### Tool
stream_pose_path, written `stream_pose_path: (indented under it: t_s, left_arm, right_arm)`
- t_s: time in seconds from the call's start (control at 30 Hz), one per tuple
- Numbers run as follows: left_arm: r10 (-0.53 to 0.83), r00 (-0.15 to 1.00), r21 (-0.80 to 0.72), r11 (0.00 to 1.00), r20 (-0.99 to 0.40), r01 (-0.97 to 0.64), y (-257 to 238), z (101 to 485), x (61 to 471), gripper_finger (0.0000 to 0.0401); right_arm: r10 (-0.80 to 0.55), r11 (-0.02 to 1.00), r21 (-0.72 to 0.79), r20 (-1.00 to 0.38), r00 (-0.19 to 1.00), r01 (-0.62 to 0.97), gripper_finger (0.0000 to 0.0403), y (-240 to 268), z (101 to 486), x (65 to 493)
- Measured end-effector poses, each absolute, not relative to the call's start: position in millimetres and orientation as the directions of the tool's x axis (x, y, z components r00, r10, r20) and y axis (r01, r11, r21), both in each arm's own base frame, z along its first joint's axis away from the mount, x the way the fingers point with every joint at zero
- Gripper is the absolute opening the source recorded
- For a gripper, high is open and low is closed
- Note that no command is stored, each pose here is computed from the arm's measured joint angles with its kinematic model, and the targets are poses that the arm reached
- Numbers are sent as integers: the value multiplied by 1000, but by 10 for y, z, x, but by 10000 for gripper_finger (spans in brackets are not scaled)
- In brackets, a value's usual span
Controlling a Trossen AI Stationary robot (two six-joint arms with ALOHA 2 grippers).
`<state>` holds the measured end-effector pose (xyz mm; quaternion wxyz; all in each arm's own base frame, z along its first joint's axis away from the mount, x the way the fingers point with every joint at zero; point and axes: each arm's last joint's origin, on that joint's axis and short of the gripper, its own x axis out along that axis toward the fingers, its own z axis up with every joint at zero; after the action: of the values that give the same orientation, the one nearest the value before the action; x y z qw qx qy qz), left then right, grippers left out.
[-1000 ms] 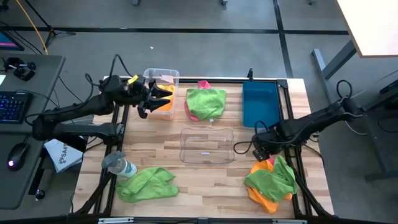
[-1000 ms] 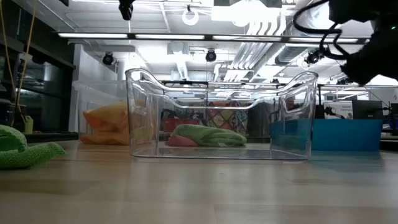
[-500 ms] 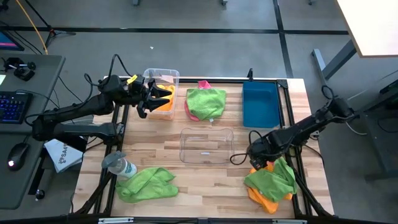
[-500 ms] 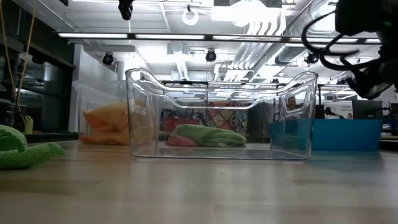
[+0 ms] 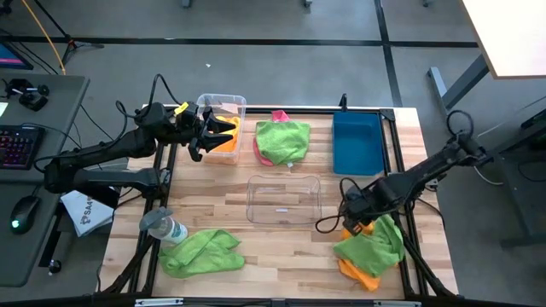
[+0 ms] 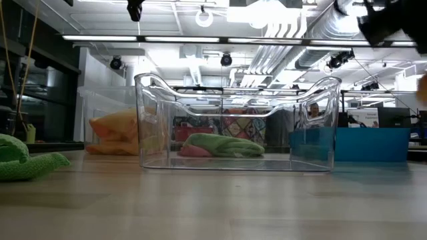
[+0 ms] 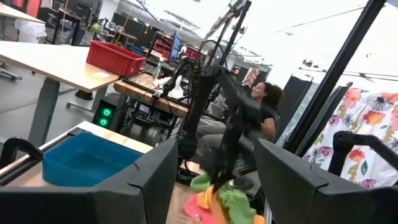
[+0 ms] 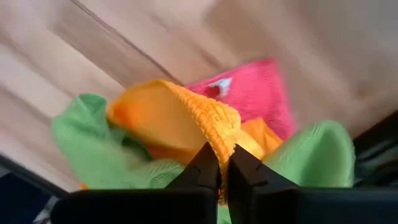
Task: Sort microfiber towel by color & place in baskets
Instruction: Put the orange microfiber cloth into the transparent bin
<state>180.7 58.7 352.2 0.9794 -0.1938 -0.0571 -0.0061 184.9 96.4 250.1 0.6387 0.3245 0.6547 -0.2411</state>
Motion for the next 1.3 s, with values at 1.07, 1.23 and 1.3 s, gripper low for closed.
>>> stream_pose_path:
  t_s: [1.07,1.23,1.3]
  left_arm:
    - [6,943,-279,956,334,93,566,3958,1712,200]
    - [85,926,-165,986,368,-25,617,4294,1580,200]
    - [171,941,-156,979,290,-130,662,4344,1539,200]
  right_arm:
    - [-251,937,152,-334,908,315,0,518,5166,1184]
    - [-381,907,62,-302,874,417,0,408,5151,1491]
    - [-398,901,43,-314,862,431,0,352,5099,1663]
